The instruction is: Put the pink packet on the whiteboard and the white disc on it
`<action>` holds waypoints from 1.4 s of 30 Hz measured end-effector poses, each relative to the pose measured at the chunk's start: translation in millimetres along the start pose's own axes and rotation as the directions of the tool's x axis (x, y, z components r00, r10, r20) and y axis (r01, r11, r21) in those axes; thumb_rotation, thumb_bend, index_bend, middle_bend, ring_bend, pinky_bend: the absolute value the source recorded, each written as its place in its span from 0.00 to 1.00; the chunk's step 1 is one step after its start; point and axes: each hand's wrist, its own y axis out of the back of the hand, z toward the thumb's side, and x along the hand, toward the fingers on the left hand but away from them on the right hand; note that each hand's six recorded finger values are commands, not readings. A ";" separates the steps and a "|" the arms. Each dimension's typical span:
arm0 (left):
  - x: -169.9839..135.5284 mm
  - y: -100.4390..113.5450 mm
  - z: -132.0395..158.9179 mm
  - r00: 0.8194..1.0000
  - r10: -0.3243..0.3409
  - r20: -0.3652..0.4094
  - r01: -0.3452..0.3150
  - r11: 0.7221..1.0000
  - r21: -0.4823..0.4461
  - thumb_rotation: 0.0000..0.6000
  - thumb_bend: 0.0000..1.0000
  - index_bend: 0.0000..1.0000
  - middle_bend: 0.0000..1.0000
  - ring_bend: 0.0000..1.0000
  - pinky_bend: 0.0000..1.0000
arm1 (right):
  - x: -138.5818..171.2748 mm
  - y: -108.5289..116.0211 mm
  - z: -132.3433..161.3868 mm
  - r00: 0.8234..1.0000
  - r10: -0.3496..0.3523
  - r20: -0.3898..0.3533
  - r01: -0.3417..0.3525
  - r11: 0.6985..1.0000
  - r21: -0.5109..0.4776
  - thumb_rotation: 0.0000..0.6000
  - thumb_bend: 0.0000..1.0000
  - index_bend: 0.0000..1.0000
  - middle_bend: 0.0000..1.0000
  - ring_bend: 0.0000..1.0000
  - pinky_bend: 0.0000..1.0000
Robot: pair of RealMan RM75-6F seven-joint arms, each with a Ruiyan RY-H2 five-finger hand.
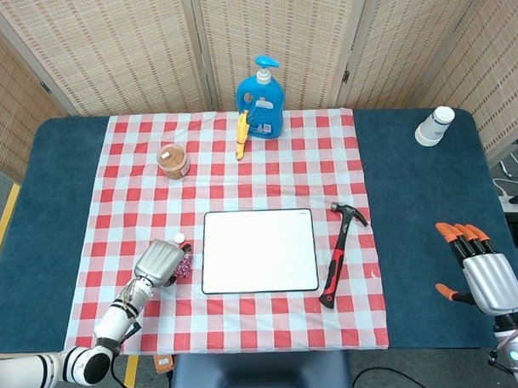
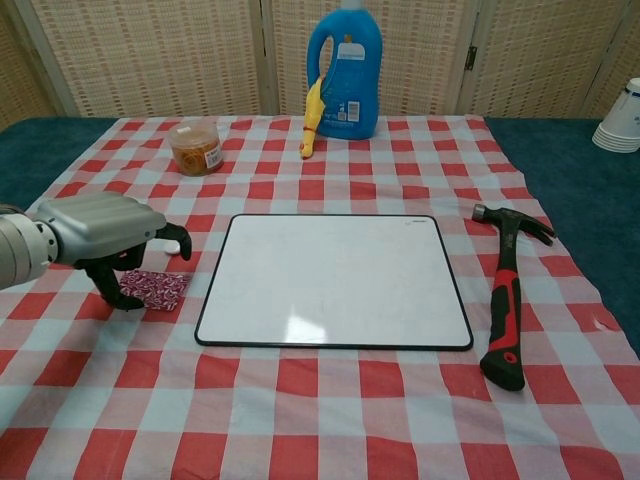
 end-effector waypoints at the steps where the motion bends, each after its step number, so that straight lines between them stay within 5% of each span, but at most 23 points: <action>1: 0.0 -1.1 -0.8 1.000 -0.007 -0.002 0.007 1.000 -0.003 1.00 0.24 0.27 1.00 1.00 0.98 | 0.1 0.1 0.0 1.000 0.000 0.000 0.000 1.000 0.000 1.00 0.02 0.06 0.12 0.05 0.13; 18: 1.7 -9.7 -9.7 0.997 -0.071 -0.033 0.069 0.996 -0.054 1.00 0.24 0.27 1.00 1.00 0.98 | -0.4 0.3 -0.6 1.000 -0.002 0.003 0.002 1.000 0.001 1.00 0.02 0.06 0.12 0.05 0.13; 42: 3.4 -12.6 -14.0 0.996 -0.067 -0.054 0.063 0.996 -0.066 1.00 0.26 0.41 1.00 1.00 1.00 | -0.5 0.6 -0.5 1.000 -0.004 0.005 0.004 1.000 0.003 1.00 0.02 0.06 0.12 0.05 0.13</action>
